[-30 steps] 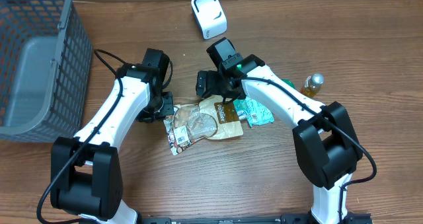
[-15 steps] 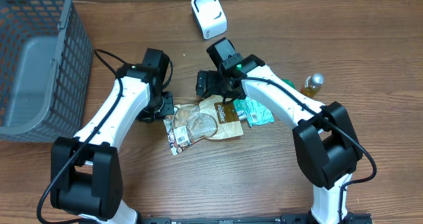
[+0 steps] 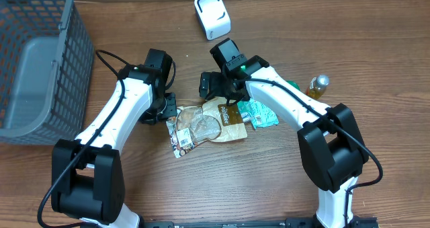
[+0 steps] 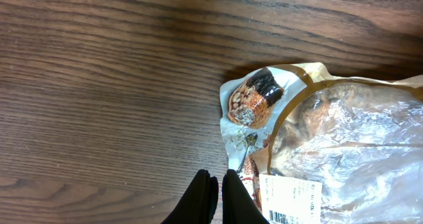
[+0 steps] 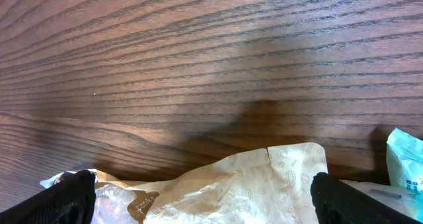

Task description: Scan the item barcode

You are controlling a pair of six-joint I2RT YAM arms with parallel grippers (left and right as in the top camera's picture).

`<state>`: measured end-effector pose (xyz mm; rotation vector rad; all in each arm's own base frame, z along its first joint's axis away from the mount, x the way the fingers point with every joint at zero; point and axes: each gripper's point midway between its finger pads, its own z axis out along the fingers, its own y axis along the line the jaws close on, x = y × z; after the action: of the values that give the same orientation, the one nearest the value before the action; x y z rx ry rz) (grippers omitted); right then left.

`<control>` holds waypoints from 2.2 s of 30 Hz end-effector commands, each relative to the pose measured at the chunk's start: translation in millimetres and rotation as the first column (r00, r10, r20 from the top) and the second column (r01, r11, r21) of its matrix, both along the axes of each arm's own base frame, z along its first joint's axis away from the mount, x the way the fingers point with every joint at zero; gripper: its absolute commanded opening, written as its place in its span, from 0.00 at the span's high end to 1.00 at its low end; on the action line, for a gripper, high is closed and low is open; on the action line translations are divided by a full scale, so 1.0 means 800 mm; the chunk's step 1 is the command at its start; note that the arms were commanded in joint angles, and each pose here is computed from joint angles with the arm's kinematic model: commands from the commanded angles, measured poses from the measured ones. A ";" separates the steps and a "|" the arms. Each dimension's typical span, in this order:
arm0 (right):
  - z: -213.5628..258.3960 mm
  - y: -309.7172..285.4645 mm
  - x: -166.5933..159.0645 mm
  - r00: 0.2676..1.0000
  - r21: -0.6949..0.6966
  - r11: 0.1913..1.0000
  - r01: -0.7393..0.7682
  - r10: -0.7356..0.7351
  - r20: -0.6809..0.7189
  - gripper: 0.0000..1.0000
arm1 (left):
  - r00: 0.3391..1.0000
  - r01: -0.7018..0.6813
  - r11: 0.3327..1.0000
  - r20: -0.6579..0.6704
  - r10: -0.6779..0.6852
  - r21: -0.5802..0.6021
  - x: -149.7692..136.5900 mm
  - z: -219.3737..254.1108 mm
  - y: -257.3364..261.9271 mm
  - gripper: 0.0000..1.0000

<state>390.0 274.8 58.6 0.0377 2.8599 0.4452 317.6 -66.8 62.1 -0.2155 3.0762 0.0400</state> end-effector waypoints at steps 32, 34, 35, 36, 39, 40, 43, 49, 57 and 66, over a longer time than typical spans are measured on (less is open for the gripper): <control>0.020 0.001 0.001 0.999 0.014 1.000 0.002 -0.003 0.034 0.00 | 1.000 0.008 0.990 -0.020 -0.011 -0.139 -0.012 -0.012 -0.031 0.96; 0.020 0.001 0.001 0.999 0.014 1.000 0.002 -0.002 0.034 0.00 | 1.000 0.008 0.990 -0.022 -0.012 -0.144 -0.013 -0.012 -0.032 0.96; 0.020 0.001 0.001 0.999 0.014 1.000 0.002 -0.003 0.034 0.00 | 1.000 0.010 0.990 -0.023 -0.014 -0.143 -0.013 -0.012 -0.032 0.96; 0.020 0.001 0.001 0.999 0.014 1.000 0.002 -0.002 0.034 0.00 | 1.000 0.019 0.990 -0.022 -0.023 -0.143 -0.013 -0.012 -0.032 0.96; 0.020 0.002 0.000 1.000 0.017 1.000 0.000 -0.001 0.031 0.00 | 0.999 0.038 0.989 -0.020 -0.041 -0.143 -0.013 -0.013 -0.032 0.96; 0.020 0.003 -0.001 1.000 0.023 1.000 -0.003 0.002 0.028 0.00 | 0.999 0.037 0.989 -0.020 -0.041 -0.143 -0.013 -0.013 -0.032 0.96; 0.020 0.005 -0.003 1.000 0.033 0.999 -0.009 0.008 0.017 0.00 | 0.999 0.038 0.989 -0.018 -0.041 -0.143 -0.011 -0.015 -0.032 0.96; 0.031 0.025 -0.021 0.995 0.144 0.986 -0.083 0.091 -0.049 0.03 | 0.997 0.048 0.989 -0.050 -0.056 -0.138 -0.008 -0.038 -0.033 0.96; 0.072 -0.005 -0.042 0.987 0.091 0.988 -0.127 0.135 -0.087 0.09 | 0.991 0.059 0.990 -0.114 -0.073 -0.126 -0.012 -0.072 -0.033 0.96; 0.045 -0.017 -0.067 0.976 0.049 0.991 -0.124 0.131 -0.176 0.08 | 0.991 0.059 0.990 -0.108 -0.073 -0.126 -0.007 -0.079 -0.033 0.96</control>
<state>339.6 260.4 89.1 -0.0789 3.0578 0.5318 315.2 -90.3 3.3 -0.1664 3.1825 -0.1346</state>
